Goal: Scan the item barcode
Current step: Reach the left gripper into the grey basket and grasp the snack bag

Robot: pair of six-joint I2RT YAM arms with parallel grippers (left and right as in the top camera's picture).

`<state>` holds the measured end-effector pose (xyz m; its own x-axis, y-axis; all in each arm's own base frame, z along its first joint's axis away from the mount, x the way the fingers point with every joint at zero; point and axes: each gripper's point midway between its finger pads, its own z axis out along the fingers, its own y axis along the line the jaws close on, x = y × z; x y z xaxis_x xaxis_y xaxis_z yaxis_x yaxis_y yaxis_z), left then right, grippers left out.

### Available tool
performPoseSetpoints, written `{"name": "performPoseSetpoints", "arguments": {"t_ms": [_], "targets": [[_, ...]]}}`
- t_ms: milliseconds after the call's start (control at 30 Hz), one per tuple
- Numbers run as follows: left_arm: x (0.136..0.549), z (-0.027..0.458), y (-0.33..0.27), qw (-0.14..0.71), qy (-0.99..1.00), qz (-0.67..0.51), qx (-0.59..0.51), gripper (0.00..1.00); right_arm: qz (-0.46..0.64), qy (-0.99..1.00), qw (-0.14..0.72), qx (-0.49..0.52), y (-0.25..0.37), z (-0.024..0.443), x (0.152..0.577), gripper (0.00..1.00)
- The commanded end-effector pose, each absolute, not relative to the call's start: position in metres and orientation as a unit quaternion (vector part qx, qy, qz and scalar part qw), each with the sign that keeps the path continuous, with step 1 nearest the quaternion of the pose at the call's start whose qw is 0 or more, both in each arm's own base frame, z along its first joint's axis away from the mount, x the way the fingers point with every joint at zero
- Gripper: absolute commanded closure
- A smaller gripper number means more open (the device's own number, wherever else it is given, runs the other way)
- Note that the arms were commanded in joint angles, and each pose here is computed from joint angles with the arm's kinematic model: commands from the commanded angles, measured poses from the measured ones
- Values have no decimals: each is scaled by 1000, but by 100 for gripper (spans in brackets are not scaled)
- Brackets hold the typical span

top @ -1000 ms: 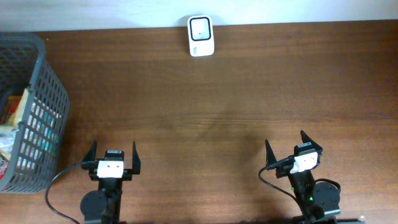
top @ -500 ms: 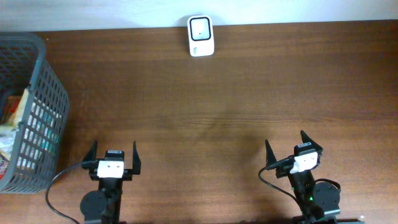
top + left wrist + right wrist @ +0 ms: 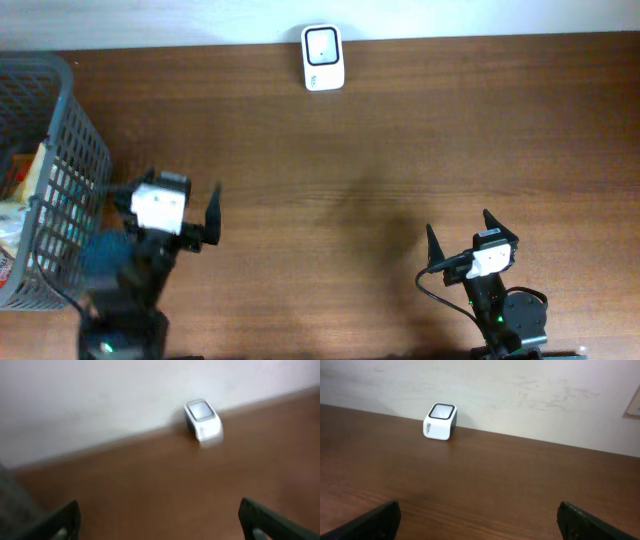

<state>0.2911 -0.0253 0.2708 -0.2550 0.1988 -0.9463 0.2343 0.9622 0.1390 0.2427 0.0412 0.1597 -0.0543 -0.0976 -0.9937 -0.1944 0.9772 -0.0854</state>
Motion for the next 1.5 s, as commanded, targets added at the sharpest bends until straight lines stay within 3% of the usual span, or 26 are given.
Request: {"name": "performPoseSetpoints", "arguments": {"t_ms": [0,233,433,467,500,567,733,867,1033,1133,1200,1467], "targets": [[323,317,-36,555,816,-50,155,1,29,726,680,-99,39,157,243,1],[377,368,-37,417,893,-93,145,1,29,726,680,-99,39,157,243,1],[400,393,-32,465,870,-77,147,1,29,726,680,-99,39,157,243,1],[404,394,-18,469,873,-53,122,1,29,726,680,-99,39,157,243,1],[407,394,28,469,883,-13,-4,1,29,726,680,-99,39,157,243,1],[397,394,95,467,872,24,-146,1,29,726,680,-99,39,157,243,1],[346,391,220,460,812,66,-353,1,29,726,680,-99,39,157,243,1],[310,341,287,390,802,107,-440,1,29,726,680,-99,39,157,243,1],[278,212,333,245,827,108,-494,1,29,726,680,-99,39,157,243,1],[264,186,345,232,834,112,-487,1,29,726,680,-99,39,157,243,1],[273,163,346,235,869,93,-425,1,29,726,680,-99,39,157,243,1],[297,75,359,196,904,48,-378,0,29,726,680,-99,39,157,243,1]]}}
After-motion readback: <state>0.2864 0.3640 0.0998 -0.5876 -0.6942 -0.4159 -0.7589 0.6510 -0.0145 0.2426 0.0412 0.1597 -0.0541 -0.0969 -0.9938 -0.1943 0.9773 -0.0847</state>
